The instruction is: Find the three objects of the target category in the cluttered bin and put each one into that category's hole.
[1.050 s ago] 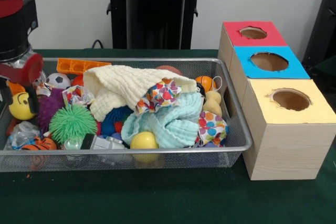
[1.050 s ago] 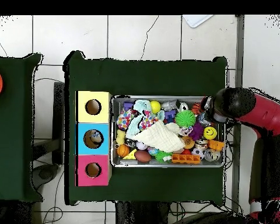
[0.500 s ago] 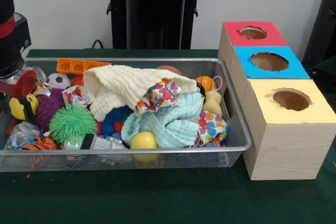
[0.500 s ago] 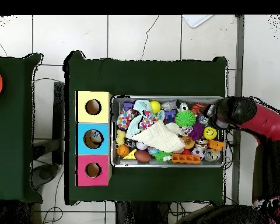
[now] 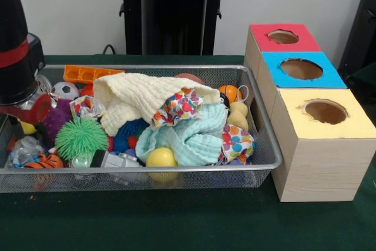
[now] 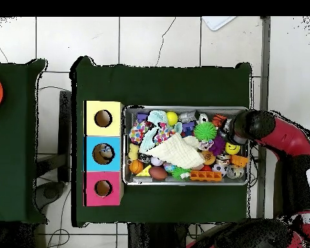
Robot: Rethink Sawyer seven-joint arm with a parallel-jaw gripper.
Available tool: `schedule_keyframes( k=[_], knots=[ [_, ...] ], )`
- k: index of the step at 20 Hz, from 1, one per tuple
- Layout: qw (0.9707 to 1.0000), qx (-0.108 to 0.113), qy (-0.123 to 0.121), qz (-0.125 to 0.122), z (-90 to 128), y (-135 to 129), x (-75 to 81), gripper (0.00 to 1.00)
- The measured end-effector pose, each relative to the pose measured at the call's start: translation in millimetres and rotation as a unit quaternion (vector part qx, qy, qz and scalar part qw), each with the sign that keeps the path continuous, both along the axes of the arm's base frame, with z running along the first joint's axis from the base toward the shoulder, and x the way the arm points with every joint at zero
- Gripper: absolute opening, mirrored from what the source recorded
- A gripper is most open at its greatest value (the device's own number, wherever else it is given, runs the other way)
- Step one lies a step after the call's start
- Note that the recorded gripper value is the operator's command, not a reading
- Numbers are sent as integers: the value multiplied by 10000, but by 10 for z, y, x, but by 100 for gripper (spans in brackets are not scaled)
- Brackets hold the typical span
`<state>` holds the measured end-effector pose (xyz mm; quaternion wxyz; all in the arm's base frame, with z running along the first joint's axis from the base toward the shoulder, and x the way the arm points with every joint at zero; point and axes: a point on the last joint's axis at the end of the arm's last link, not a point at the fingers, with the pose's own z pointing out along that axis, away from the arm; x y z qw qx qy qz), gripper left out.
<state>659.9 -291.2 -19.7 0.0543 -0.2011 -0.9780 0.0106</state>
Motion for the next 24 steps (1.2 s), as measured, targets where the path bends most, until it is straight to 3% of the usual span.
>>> schedule_keyframes(
  k=[24],
  knots=[
    [9996,-151,-224,-40,-136,-144,138,100]
  ],
)
